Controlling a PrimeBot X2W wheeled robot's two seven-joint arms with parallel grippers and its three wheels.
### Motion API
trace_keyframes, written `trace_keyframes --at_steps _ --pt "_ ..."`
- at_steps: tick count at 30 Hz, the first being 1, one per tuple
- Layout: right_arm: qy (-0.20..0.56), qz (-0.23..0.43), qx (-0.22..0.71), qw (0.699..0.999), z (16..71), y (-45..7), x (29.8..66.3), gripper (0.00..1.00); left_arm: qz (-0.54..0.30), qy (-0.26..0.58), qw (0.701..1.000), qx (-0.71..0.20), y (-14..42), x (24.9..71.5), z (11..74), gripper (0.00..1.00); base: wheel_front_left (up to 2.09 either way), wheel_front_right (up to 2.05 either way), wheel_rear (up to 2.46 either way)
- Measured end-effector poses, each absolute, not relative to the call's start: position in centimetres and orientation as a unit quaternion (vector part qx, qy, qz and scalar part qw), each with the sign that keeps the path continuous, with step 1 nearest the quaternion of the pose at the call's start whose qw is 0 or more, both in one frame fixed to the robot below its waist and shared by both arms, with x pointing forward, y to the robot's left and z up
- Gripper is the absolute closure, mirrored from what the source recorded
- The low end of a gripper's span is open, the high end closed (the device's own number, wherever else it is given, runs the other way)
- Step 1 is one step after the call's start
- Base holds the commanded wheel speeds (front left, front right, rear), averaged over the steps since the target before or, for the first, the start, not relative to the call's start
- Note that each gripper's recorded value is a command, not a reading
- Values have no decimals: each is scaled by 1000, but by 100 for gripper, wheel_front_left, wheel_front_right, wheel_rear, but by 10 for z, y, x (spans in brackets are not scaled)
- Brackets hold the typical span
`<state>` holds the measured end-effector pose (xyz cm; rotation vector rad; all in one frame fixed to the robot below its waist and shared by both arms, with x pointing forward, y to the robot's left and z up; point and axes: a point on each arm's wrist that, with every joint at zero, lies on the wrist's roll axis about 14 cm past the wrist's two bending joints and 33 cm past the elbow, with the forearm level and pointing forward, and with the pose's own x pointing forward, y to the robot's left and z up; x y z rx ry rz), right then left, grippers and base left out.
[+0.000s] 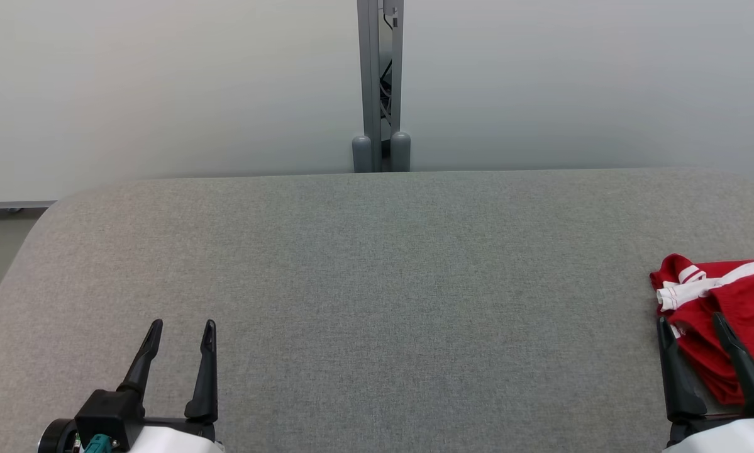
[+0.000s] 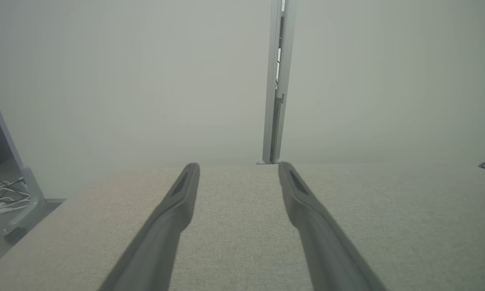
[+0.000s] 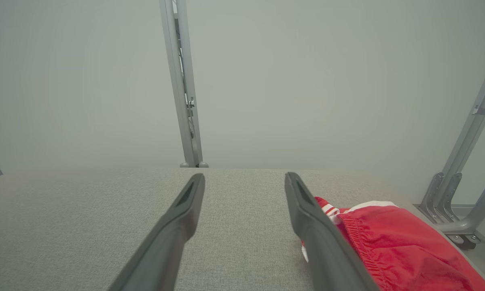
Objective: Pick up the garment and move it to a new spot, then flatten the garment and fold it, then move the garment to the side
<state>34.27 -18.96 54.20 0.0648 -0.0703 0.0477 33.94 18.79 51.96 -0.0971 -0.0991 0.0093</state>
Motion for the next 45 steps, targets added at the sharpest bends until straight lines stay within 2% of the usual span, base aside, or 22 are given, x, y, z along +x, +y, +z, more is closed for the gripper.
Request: trace_keyframes --at_steps 4,5,12,22,45 --pt "-35 24 32 999 542 -190 343 0 6 -50 998 -49 189 340 520 0 0 0 0" --pt "-34 24 33 999 541 -190 343 100 7 -48 998 -50 189 339 519 100 0 0 0" --pt "3 15 74 997 518 -191 341 100 20 -7 996 -90 187 332 497 100 0 0 0" --pt "4 8 170 985 517 -195 347 100 47 1 982 -181 195 341 503 100 0 0 0" --pt "-4 1 356 935 517 -200 358 100 70 12 930 -361 200 361 518 100 0 0 0"
